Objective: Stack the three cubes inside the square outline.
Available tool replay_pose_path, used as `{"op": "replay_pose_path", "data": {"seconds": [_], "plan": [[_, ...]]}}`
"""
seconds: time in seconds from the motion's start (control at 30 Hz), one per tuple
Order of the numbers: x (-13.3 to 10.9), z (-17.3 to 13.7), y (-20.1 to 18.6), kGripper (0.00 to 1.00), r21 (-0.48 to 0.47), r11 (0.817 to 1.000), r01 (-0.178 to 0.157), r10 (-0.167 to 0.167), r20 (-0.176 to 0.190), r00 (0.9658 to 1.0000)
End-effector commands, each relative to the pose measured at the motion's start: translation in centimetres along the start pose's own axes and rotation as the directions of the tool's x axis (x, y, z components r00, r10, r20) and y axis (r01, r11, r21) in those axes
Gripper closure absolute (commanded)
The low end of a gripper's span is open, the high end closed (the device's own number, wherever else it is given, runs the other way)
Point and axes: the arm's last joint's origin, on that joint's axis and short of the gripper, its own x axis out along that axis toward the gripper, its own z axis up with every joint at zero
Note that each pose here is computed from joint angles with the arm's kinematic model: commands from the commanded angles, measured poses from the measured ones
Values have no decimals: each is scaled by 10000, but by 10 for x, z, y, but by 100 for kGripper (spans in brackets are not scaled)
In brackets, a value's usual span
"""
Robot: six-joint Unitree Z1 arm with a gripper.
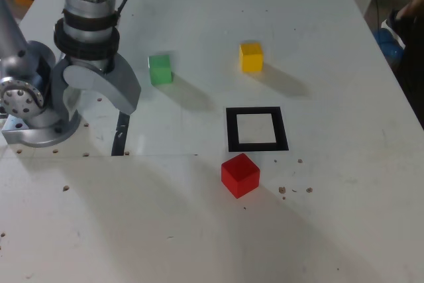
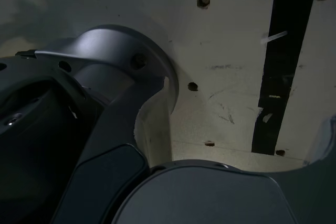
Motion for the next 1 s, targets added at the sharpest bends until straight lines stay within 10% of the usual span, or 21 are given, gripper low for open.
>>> {"op": "replay_pose_path", "data": {"seconds": [0.0,0.53,0.97], "plan": [[1,1,0,1,0,10000,-54,54,-35,10000],[-15,0,-3,3,-99,9999,-141,141,-17,9999],[-80,39,-60,1,345,9974,-627,568,1504,9870]]}}
